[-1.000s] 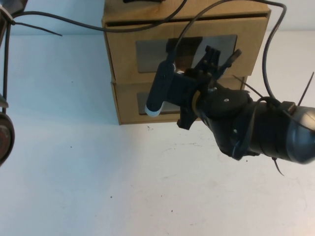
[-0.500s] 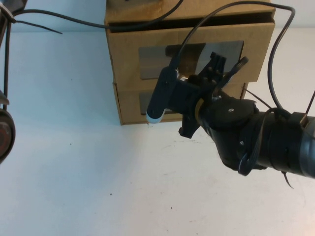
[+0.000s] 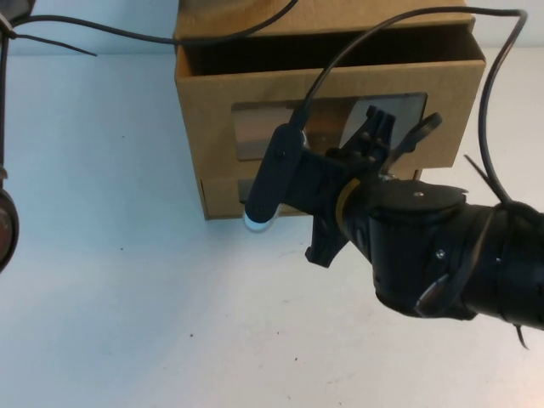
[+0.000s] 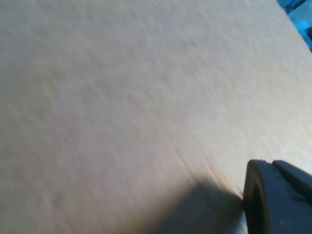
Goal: Open the shoe box
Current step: 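Pull the top drawer of the cardboard box fully open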
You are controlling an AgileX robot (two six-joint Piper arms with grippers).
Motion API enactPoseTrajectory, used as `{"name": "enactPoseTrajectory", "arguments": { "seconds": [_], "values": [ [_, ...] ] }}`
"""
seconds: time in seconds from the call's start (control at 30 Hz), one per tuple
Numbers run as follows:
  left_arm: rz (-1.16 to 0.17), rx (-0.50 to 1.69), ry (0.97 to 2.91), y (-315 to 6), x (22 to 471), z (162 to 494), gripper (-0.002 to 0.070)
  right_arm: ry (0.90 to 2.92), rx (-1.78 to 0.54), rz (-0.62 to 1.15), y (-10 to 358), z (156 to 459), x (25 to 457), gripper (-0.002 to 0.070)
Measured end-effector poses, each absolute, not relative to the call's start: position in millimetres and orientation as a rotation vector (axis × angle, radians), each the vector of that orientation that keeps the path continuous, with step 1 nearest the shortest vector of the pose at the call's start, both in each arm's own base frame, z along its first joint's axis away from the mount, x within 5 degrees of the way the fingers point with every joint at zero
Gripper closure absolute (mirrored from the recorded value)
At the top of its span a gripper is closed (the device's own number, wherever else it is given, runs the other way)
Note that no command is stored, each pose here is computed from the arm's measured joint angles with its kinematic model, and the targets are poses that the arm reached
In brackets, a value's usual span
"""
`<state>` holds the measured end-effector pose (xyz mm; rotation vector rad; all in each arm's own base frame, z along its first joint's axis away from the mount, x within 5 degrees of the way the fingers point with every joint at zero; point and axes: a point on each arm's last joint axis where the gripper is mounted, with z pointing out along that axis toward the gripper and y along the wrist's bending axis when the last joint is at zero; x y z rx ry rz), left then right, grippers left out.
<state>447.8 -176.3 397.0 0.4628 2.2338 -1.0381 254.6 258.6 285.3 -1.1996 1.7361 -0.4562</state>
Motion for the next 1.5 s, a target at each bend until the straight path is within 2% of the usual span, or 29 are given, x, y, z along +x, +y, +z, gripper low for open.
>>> {"name": "enactPoseTrajectory", "arguments": {
  "seconds": [0.77, 1.03, 1.5],
  "values": [
    [-1.053, 0.475, 2.244, -176, 448, 394, 0.068, 1.932, -1.274, -0.382, 251, 309, 188, 0.0663],
    [-1.051, 0.475, 2.245, -176, 449, 394, 0.068, 2.002, -1.339, -0.339, 253, 306, 170, 0.0663],
    [-1.049, 0.475, 2.245, -176, 449, 394, 0.068, 2.033, -1.404, -0.378, 256, 305, 151, 0.0663]
  ]
}}
